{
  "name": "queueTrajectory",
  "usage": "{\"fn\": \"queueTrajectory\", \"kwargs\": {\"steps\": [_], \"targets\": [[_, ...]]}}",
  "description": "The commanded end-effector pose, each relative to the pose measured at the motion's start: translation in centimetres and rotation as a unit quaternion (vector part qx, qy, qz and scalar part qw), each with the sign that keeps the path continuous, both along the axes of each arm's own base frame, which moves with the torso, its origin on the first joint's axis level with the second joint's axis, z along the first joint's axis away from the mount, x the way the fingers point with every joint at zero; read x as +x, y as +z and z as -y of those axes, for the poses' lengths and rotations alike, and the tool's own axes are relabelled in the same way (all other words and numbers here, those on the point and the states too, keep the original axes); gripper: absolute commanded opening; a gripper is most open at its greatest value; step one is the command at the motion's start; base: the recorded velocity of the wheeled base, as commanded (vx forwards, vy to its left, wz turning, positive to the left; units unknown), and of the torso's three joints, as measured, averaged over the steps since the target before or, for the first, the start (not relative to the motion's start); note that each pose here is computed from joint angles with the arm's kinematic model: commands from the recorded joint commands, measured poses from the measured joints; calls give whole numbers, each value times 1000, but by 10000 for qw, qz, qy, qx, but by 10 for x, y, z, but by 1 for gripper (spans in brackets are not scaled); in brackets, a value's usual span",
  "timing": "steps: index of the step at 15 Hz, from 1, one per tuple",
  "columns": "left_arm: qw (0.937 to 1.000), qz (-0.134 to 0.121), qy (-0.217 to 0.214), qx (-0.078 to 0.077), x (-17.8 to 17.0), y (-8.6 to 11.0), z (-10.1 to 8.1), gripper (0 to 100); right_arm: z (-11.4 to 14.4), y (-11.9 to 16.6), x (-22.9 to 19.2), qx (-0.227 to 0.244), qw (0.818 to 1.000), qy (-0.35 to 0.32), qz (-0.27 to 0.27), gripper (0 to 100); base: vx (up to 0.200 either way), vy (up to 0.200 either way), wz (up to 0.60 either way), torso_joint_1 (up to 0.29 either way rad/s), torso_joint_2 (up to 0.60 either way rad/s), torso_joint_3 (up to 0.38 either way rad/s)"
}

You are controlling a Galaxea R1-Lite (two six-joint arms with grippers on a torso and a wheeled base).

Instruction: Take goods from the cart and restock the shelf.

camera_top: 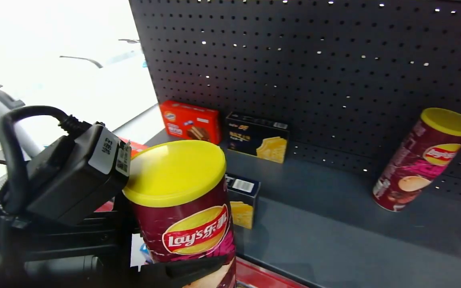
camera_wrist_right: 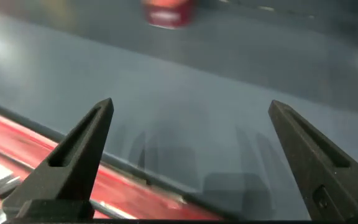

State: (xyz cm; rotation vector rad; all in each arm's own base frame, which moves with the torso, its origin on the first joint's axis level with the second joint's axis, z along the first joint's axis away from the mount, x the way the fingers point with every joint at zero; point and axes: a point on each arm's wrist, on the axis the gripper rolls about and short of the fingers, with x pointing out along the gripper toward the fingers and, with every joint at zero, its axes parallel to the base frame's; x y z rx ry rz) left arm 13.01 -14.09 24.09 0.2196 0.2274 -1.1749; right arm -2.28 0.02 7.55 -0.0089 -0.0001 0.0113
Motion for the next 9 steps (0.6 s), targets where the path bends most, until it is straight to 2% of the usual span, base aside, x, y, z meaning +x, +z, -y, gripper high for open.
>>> {"fn": "queueTrajectory", "kwargs": {"steps": [1, 6, 9], "targets": [[10000, -5, 2, 5, 0, 0, 0, 0, 0, 0, 0, -1, 10000, 5, 0, 100, 0, 0, -600, -2, 2, -2], [10000, -10, 2, 11, 0, -1, 0, 0, 0, 0, 0, -1, 10000, 5, 0, 100, 0, 0, -600, 1, 1, 3], [10000, -46, 17, 50, 0, -4, 0, 0, 0, 0, 0, 6, 10000, -3, 0, 100, 0, 0, 0, 0, 0, 0]]}}
